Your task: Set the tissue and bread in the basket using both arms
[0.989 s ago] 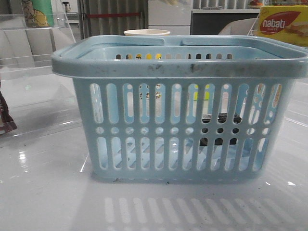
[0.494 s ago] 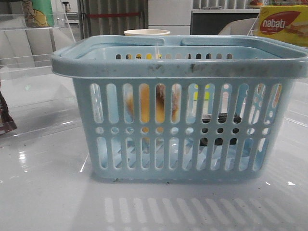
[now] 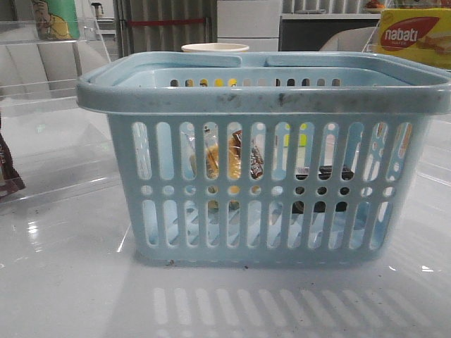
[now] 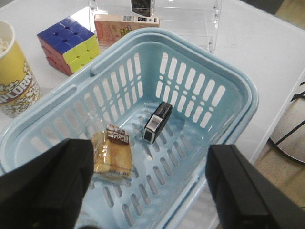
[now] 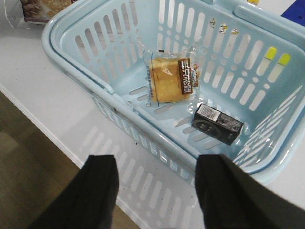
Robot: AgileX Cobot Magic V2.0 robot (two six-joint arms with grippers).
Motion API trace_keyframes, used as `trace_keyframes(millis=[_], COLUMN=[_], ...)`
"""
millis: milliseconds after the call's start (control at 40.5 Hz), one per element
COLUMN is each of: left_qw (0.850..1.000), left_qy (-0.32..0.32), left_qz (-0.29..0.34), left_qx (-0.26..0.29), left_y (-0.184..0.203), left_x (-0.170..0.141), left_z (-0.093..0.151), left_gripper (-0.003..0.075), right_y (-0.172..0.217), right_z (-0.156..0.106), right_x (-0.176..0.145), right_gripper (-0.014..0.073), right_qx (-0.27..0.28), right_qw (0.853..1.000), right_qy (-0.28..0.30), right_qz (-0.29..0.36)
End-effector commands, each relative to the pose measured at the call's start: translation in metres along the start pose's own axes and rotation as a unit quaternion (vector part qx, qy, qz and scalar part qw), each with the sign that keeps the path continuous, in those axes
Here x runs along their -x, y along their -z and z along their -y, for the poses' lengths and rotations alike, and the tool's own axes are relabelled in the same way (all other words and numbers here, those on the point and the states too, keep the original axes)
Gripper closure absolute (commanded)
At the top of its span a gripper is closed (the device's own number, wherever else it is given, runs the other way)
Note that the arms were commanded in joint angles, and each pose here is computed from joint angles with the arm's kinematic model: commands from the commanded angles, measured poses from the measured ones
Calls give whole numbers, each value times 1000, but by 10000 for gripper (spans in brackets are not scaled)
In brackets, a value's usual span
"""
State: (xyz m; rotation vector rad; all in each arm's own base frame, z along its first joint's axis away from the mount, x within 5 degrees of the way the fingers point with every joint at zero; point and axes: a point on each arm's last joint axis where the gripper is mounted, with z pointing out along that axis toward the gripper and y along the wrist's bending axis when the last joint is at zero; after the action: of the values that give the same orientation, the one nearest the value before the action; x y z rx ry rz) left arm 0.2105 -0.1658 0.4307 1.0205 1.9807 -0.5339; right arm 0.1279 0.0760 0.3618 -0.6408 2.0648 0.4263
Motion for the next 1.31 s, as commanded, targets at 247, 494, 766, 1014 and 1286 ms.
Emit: trace_keyframes(millis=[247,494,766,1014,1286], left_qw=[993,986,985,985,985], left_qy=[14,44,52,53,55], left_qz=[60,76,73,73,74], left_qx=[103,140,147,147,147], left_y=[74,92,94,93,93], left_x=[-64,-110,-127,-127,-127], left_z=[23,33,36,36,35], left_gripper=[172,172,172,217,521], right_y=[8,9,33,42,42], right_z=[-1,0,3,2,2], right_x=[13,11,-5,-10,-11], right_gripper=[118,118,118,180,522], right_qx=[-3,-10,-61,-66,-65], right_qw=[999,999,998,998,998], right_qy=[-1,0,-19,-22,-22], right_qz=[49,40,14,10,7])
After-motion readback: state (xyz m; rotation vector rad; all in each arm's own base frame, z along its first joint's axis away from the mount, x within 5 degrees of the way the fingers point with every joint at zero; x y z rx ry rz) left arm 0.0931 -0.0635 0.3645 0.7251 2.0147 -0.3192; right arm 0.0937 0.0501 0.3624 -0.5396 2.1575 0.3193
